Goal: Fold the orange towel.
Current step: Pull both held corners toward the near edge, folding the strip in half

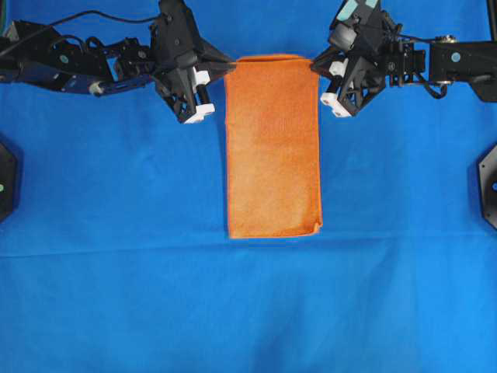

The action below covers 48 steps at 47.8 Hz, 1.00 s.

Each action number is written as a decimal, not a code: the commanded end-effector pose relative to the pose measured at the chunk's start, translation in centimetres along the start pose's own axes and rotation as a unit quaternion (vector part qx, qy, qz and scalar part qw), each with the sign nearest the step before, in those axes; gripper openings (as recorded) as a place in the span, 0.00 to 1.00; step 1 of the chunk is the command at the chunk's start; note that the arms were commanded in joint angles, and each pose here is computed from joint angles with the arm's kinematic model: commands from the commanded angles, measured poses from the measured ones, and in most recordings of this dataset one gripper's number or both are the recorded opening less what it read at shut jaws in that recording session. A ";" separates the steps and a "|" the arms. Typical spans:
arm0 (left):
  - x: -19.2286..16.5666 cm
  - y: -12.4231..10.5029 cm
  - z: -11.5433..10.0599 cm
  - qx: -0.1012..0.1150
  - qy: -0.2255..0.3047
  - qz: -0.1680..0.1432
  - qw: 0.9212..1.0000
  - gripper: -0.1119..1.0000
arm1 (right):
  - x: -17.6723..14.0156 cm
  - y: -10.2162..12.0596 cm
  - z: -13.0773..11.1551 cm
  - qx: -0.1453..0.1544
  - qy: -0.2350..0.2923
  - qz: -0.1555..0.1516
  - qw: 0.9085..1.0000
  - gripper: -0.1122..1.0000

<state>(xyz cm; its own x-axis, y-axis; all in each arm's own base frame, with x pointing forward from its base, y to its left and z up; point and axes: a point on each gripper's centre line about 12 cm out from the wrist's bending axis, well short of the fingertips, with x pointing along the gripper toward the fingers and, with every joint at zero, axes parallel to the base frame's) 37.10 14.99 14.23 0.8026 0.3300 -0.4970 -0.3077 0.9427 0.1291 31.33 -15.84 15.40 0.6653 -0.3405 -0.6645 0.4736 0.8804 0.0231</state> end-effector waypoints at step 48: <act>-4.0 -16.5 -1.5 0.023 0.042 -0.185 0.982 0.13 | -4.4 11.9 -6.7 -0.029 0.082 0.115 0.990 0.14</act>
<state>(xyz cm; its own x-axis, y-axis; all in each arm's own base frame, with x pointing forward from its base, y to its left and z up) 37.89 -1.22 13.34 0.8119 -0.0225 -0.5833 0.0059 0.9995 -0.0304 30.00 -1.92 14.27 0.6586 -0.0844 -0.7478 0.2759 0.9516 0.1356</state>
